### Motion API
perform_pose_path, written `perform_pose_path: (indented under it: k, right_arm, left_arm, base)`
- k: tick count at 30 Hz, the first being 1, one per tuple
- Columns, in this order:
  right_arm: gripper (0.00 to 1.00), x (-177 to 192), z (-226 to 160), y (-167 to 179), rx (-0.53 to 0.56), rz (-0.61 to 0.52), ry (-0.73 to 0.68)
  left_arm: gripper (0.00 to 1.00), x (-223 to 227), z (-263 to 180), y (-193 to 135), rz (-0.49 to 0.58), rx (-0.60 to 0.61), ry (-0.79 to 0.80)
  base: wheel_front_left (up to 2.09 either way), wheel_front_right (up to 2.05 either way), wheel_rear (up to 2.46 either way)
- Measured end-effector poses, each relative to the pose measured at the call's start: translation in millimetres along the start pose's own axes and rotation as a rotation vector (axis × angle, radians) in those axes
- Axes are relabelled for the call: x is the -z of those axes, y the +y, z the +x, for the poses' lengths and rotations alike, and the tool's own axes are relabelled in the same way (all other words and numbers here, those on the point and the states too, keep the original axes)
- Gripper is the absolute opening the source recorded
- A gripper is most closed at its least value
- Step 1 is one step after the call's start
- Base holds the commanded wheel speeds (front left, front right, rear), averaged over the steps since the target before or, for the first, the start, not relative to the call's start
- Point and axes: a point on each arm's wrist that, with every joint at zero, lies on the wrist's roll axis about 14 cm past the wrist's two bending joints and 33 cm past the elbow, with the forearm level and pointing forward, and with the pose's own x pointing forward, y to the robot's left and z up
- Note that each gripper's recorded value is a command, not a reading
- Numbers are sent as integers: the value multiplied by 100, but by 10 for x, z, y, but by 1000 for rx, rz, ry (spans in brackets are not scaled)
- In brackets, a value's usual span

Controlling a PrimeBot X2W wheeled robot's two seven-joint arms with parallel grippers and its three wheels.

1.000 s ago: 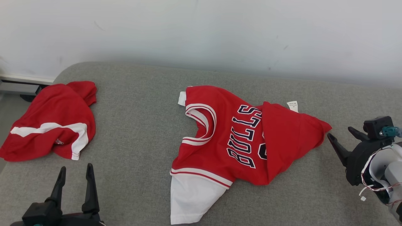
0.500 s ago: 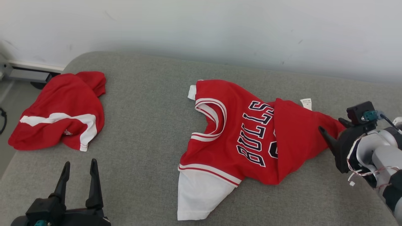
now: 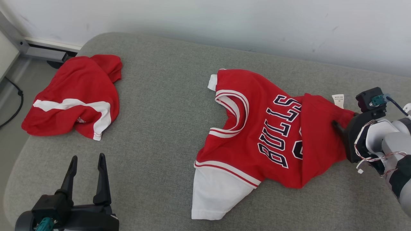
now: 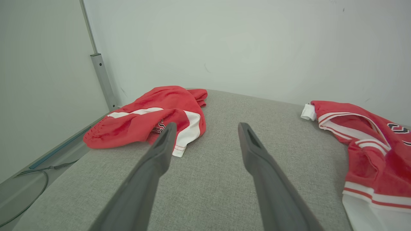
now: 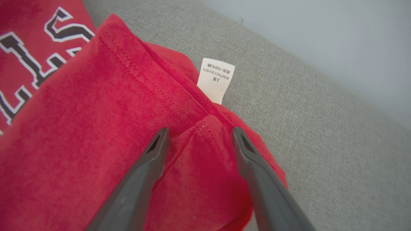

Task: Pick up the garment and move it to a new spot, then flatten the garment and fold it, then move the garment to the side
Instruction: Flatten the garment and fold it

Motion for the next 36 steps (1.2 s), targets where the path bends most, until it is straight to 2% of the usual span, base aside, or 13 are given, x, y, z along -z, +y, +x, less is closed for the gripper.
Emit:
perform_pose_path:
  k: [6, 8, 10, 15, 20, 23, 28, 36]
  right_arm:
    - [100, 127, 39, 13, 1, -10, 69]
    - [53, 149, 41, 4, 3, -18, 80]
    - [0, 121, 50, 15, -2, -19, 64]
    - [0, 113, 48, 16, -7, -14, 50]
    - [0, -20, -50, -38, 1, -23, -48]
    - [0, -42, -103, -36, -2, 14, -87]
    - [0, -63, -341, 12, -40, 182, -192]
    - [0, -54, -851, -78, -109, 367, -288]
  left_arm:
    - [100, 9, -12, 20, -4, -12, 3]
    - [100, 10, -7, 14, -5, -12, 3]
    - [100, 10, 2, -13, -6, -8, 2]
    - [100, 7, 40, -15, -7, -1, 1]
    - [100, -9, 23, -11, -10, 4, -4]
    - [100, -17, 9, -16, -12, 8, -7]
    - [100, -7, -102, -26, -14, 10, -6]
    - [100, -14, -92, -144, -16, 58, -11]
  base:
    - [0, 0, 0]
    - [0, 0, 0]
    - [0, 0, 0]
    - [0, 0, 0]
    - [0, 0, 0]
    - [0, 0, 0]
    - [0, 0, 0]
    - [0, 0, 0]
